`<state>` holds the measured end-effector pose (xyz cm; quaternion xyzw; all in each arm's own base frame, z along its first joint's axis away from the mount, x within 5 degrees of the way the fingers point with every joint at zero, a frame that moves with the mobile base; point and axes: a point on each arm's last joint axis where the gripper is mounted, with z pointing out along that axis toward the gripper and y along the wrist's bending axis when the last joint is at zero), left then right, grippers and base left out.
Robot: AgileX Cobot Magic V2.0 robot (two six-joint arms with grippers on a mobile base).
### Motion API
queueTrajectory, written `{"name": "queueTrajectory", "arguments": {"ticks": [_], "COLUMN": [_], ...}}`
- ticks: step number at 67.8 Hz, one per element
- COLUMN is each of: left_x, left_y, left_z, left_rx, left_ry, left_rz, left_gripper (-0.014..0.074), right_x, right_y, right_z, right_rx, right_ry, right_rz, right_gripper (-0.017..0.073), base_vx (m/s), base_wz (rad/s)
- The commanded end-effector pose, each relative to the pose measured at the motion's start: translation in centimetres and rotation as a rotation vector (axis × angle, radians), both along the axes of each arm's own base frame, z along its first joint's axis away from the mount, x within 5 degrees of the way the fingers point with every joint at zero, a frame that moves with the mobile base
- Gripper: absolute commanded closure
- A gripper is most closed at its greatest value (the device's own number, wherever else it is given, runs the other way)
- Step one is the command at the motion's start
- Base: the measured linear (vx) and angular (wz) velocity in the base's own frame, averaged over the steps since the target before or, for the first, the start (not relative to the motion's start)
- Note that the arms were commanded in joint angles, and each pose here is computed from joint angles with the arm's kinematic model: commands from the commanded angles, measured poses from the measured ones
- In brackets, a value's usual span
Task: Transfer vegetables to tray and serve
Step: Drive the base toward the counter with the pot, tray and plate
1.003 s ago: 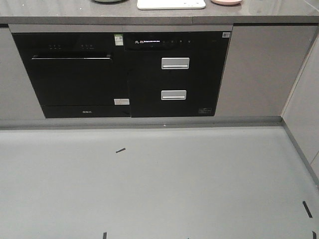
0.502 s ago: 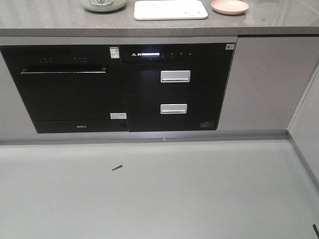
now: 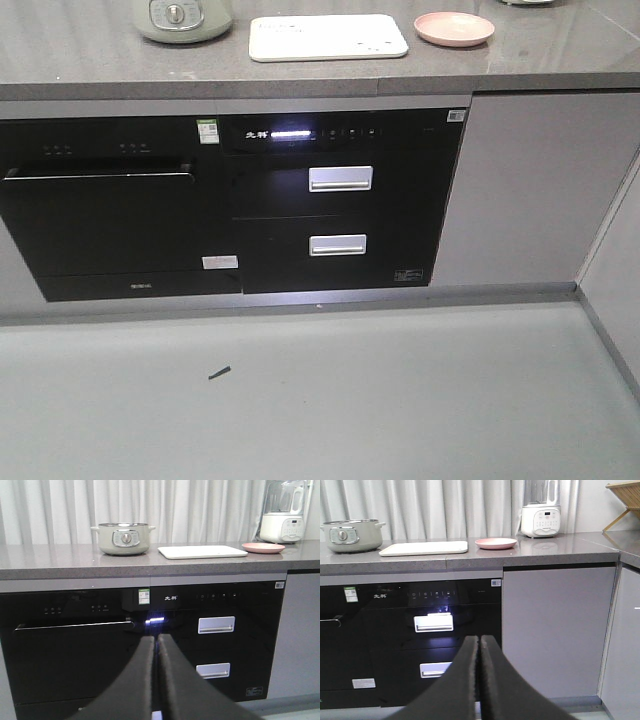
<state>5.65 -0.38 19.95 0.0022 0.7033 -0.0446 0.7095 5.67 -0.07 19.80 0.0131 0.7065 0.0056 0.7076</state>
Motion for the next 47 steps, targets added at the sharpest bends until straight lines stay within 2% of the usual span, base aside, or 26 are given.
{"name": "queueTrajectory", "arguments": {"ticks": [1, 47], "left_x": [-0.02, -0.02], "left_y": [0.02, 0.02], "left_z": [-0.16, -0.16], "left_rx": [-0.015, -0.015], "left_ry": [-0.059, -0.059], "left_rz": [0.001, 0.001], "left_gripper": [0.0599, 0.0599], "right_x": [-0.02, -0.02], "right_y": [0.01, 0.01], "right_z": [0.21, 0.21], "right_rx": [-0.016, -0.016], "right_ry": [-0.069, -0.069], "right_rz": [-0.001, -0.001], "right_gripper": [0.0565, 0.0565], "base_vx": [0.23, 0.21], "base_wz": [-0.08, -0.09]}}
